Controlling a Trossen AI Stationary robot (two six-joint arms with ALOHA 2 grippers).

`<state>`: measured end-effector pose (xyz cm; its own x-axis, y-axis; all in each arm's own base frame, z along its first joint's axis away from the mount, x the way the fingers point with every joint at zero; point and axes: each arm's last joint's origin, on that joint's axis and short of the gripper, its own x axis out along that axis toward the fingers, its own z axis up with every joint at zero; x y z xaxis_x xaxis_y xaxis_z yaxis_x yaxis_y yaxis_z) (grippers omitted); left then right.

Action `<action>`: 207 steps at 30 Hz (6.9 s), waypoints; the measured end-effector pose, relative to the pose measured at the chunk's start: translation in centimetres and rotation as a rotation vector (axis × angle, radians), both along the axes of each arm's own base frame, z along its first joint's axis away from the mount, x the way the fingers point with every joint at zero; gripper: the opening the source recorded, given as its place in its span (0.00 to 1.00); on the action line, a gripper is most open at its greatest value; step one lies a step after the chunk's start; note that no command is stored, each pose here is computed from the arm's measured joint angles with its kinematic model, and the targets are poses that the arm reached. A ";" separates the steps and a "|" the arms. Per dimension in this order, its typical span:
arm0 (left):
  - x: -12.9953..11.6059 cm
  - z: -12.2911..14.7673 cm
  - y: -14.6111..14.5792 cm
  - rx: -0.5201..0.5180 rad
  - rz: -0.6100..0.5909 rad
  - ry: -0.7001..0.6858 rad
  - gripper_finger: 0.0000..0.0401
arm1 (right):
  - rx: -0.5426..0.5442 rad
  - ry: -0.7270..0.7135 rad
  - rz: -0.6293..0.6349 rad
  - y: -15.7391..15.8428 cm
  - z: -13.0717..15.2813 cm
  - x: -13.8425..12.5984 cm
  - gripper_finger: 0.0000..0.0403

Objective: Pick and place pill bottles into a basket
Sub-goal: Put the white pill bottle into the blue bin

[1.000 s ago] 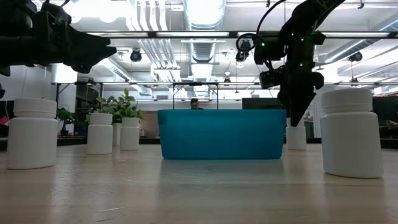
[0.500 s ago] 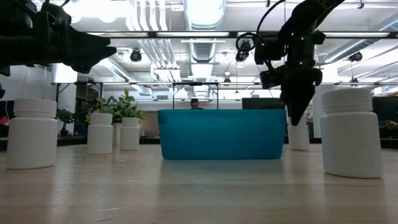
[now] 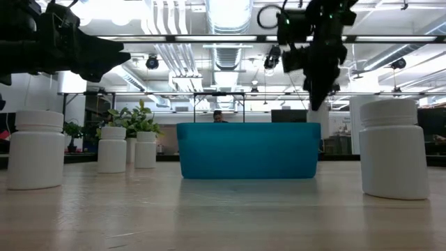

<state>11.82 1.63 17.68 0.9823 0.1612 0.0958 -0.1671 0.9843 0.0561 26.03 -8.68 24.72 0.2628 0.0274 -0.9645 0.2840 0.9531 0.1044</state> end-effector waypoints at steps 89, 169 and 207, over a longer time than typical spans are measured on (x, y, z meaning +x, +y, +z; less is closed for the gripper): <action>0.0 0.0 0.0 -0.001 0.000 0.003 0.55 | -0.096 0.011 0.302 13.3 -4.9 8.7 0.40; 0.0 -0.1 0.0 -0.001 0.001 0.006 0.55 | 0.066 -0.017 0.255 24.5 1.4 5.9 0.61; 0.0 -0.1 0.0 -0.001 0.001 0.006 0.55 | -0.037 -0.017 0.647 26.2 -3.2 5.5 0.59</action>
